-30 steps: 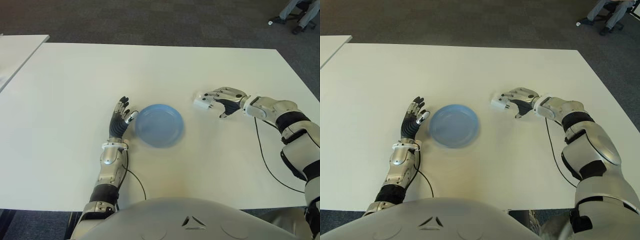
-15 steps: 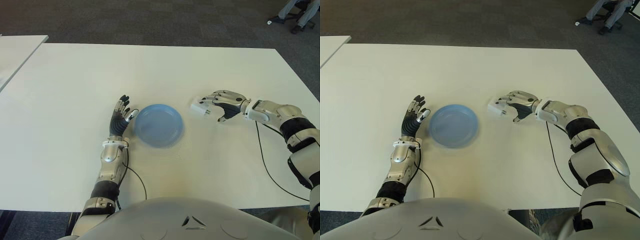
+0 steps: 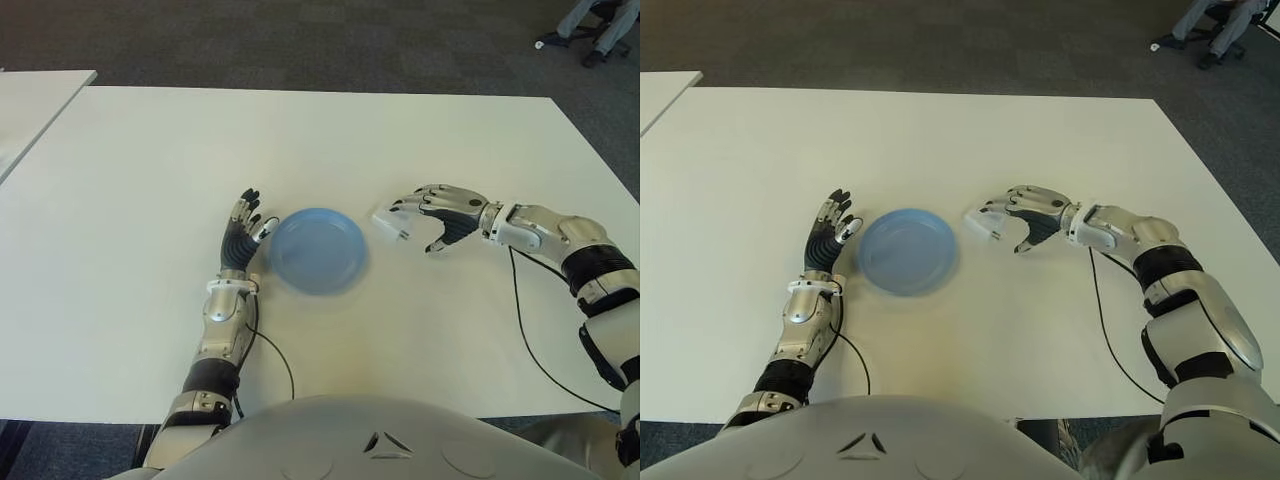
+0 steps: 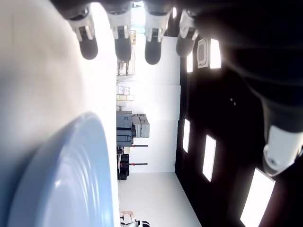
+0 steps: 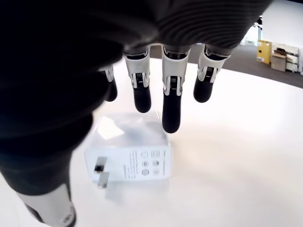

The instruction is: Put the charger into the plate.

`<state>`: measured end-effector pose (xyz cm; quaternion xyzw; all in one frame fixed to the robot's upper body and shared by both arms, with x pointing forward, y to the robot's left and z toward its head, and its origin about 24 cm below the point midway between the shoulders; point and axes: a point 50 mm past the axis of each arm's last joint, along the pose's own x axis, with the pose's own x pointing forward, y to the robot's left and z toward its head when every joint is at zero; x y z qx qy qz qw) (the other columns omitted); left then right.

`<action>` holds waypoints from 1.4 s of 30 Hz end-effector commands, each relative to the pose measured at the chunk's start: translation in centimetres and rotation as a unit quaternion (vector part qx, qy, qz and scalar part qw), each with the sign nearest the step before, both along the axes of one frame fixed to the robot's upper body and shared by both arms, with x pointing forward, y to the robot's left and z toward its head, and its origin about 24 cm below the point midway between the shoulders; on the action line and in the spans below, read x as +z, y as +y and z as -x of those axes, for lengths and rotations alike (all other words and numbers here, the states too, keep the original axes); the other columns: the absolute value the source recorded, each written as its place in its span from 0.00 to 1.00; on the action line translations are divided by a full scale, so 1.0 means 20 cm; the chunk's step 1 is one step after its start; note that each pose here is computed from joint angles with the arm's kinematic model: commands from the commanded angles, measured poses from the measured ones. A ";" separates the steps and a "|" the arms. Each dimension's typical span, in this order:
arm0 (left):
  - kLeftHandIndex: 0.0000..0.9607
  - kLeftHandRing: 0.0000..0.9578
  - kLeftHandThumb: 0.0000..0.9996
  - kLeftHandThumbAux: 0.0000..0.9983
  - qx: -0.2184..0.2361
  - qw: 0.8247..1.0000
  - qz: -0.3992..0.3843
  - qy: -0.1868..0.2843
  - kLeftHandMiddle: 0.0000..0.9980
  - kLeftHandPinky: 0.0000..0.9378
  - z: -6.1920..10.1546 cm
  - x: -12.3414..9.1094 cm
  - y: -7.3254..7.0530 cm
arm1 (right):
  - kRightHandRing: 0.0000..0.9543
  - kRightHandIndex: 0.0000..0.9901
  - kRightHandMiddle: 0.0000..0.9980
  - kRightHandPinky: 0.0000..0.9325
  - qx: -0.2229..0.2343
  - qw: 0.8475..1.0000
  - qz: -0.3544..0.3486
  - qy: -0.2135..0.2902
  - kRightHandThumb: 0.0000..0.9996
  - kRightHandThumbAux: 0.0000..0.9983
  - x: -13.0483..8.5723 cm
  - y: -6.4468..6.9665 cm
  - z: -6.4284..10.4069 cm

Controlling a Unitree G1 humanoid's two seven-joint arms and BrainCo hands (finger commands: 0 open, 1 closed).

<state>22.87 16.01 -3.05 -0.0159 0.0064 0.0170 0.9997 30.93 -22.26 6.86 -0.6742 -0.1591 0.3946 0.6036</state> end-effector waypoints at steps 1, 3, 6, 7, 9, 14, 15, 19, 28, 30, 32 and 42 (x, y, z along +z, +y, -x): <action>0.00 0.08 0.00 0.55 0.006 0.999 0.001 0.049 0.10 0.07 0.06 -0.09 0.00 | 0.20 0.00 0.11 0.09 -0.028 0.998 -0.059 -0.001 0.00 0.72 0.00 0.01 0.01; 0.00 0.08 0.00 0.55 0.006 0.999 0.000 0.049 0.10 0.07 0.06 -0.09 0.00 | 0.18 0.00 0.10 0.11 -0.047 0.995 -0.087 0.002 0.00 0.71 0.00 0.01 0.00; 0.00 0.09 0.00 0.55 0.006 0.999 0.001 0.050 0.10 0.08 0.06 -0.09 0.00 | 0.12 0.00 0.06 0.10 -0.079 0.988 -0.129 0.011 0.06 0.64 -0.01 0.00 0.00; 0.00 0.09 0.00 0.56 0.007 0.999 0.001 0.051 0.10 0.08 0.06 -0.09 0.00 | 0.10 0.00 0.05 0.08 -0.096 0.984 -0.150 0.017 0.10 0.62 -0.01 0.00 -0.01; 0.00 0.09 0.00 0.56 0.008 0.999 0.001 0.052 0.10 0.08 0.06 -0.09 0.01 | 0.07 0.00 0.03 0.05 -0.123 0.975 -0.184 0.029 0.16 0.57 -0.02 0.00 -0.02; 0.00 0.09 0.00 0.56 0.009 0.999 0.000 0.050 0.10 0.08 0.06 -0.09 0.01 | 0.04 0.00 0.02 0.01 -0.163 0.955 -0.243 0.042 0.29 0.49 -0.02 0.02 -0.03; 0.00 0.09 0.00 0.56 0.009 0.999 -0.001 0.050 0.10 0.09 0.06 -0.09 0.01 | 0.04 0.00 0.02 0.01 -0.167 0.953 -0.250 0.043 0.31 0.49 -0.02 0.03 -0.04; 0.00 0.09 0.00 0.56 0.010 0.999 -0.004 0.051 0.10 0.09 0.06 -0.10 0.01 | 0.01 0.00 0.00 0.00 -0.176 0.946 -0.268 0.038 0.35 0.47 -0.02 0.05 -0.04; 0.00 0.09 0.00 0.55 0.007 0.998 -0.011 0.054 0.10 0.08 0.06 -0.10 0.02 | 0.00 0.00 0.00 0.00 -0.179 0.944 -0.277 0.023 0.37 0.42 -0.04 0.10 -0.05; 0.00 0.09 0.00 0.55 0.006 0.998 -0.011 0.054 0.10 0.08 0.06 -0.10 0.02 | 0.00 0.00 0.00 0.00 -0.179 0.945 -0.274 0.021 0.38 0.40 -0.04 0.11 -0.05; 0.00 0.09 0.00 0.55 0.006 0.998 -0.012 0.055 0.10 0.07 0.06 -0.10 0.02 | 0.00 0.00 0.00 0.00 -0.178 0.946 -0.271 0.019 0.39 0.39 -0.04 0.12 -0.05; 0.00 0.08 0.00 0.55 0.006 0.998 -0.012 0.056 0.09 0.07 0.06 -0.10 0.01 | 0.00 0.00 0.00 0.00 -0.179 0.950 -0.254 0.010 0.35 0.31 -0.05 0.19 -0.05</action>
